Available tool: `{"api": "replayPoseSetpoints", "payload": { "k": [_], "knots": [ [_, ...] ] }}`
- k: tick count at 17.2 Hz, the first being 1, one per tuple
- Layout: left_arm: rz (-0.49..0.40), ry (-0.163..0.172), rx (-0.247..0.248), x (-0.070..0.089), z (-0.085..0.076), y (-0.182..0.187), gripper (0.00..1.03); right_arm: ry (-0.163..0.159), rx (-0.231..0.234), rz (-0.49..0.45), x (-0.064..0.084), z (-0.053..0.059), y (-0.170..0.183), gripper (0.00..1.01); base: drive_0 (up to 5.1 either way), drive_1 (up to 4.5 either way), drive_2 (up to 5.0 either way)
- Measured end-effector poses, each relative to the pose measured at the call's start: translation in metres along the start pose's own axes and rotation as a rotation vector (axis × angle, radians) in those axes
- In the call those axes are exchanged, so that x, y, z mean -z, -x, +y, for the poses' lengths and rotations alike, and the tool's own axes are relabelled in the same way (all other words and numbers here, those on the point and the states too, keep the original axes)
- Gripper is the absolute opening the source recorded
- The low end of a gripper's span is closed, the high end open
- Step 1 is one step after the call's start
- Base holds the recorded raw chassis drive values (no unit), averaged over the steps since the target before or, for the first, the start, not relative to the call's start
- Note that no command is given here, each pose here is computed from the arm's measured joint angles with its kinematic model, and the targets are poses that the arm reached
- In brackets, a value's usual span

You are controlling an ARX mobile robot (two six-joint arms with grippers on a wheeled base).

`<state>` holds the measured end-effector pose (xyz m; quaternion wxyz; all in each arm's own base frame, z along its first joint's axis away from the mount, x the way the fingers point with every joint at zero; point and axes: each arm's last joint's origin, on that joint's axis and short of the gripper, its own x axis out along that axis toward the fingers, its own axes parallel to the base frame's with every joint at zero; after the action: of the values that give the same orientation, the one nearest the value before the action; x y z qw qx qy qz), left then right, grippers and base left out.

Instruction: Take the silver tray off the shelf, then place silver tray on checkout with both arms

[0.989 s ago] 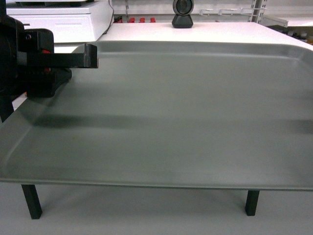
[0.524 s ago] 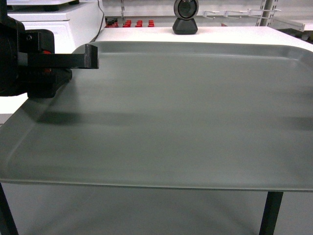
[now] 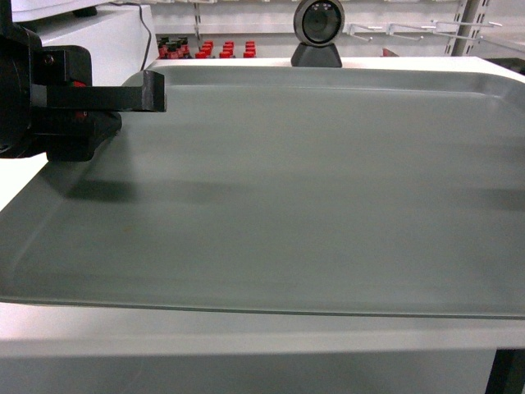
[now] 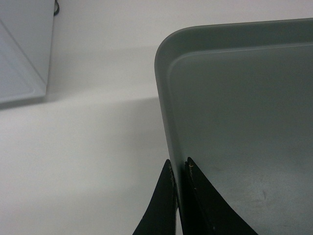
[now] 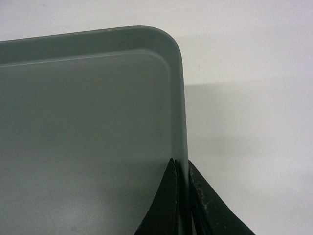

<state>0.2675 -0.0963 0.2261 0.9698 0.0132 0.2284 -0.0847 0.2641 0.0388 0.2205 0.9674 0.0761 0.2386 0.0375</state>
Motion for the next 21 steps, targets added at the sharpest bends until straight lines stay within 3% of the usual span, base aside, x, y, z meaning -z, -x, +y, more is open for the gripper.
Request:
{"api": "replayPoseSetpoints", "payload": {
  "k": [21],
  "knots": [
    [0.011,-0.002,0.000,0.0014,-0.0005,-0.0022,0.03,-0.002,0.001,0.004,-0.0003,-0.0011,-0.0009,0.03,0.0,4.15,-4.1]
  ]
}}
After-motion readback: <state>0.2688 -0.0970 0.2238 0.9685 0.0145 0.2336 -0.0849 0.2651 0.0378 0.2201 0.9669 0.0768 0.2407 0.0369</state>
